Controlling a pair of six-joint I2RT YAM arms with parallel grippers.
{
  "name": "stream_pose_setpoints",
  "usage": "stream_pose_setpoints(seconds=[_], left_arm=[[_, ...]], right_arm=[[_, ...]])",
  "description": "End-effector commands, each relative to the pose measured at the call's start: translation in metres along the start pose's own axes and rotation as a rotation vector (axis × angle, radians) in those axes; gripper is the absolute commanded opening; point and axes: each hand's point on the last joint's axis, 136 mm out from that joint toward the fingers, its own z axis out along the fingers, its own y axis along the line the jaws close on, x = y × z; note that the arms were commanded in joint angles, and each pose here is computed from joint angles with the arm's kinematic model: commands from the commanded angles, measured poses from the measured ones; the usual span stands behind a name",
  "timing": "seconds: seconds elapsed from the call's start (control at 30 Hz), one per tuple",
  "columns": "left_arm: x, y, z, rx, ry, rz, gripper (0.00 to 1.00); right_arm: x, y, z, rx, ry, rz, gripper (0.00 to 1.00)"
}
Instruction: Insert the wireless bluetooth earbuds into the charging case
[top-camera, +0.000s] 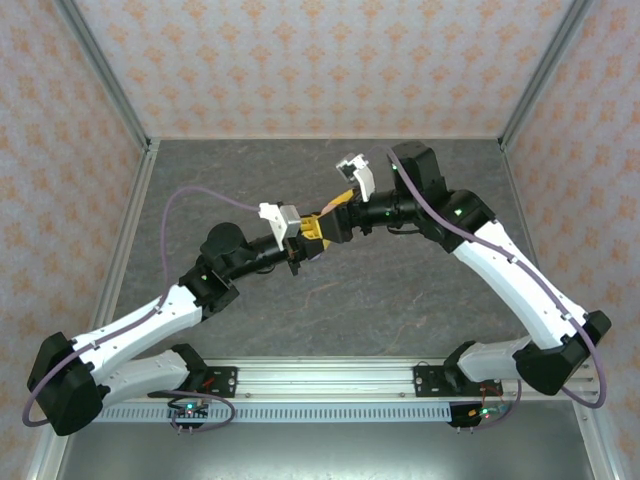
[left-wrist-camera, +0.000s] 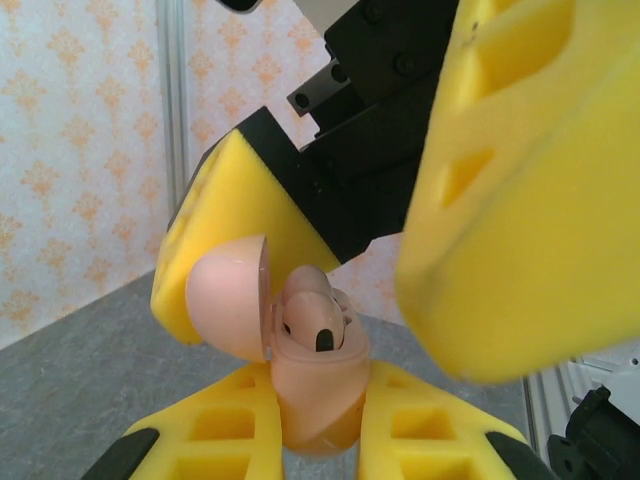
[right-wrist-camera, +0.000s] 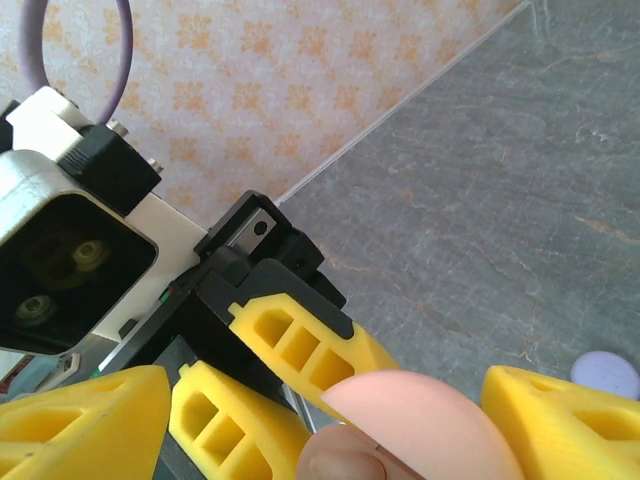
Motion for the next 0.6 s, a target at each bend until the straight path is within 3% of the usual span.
stream_pose_setpoints(seconds=[0.0, 0.3, 0.43, 0.57], left_arm=[[-0.01, -0.005, 0.001, 0.019, -0.008, 0.03, 0.0], [-0.001, 0.002, 0.002, -0.019, 0.011, 0.011, 0.0], [0.014, 0.011, 0.005, -0.059, 0.079, -0.028, 0.0], [0.057, 0.03, 0.008, -0.151, 0.237, -0.113, 0.0]], right_arm=[[-0.014, 0.019, -0.015, -0.05, -0.081, -0.083, 0.81], [0.002, 0.012, -0.03, 0.036, -0.092, -0.09, 0.82], [0.001, -0.029, -0.046, 0.308, -0.121, -0.033, 0.83], [0.005, -0.079, -0.083, 0.652, -0.187, 0.033, 0.87]])
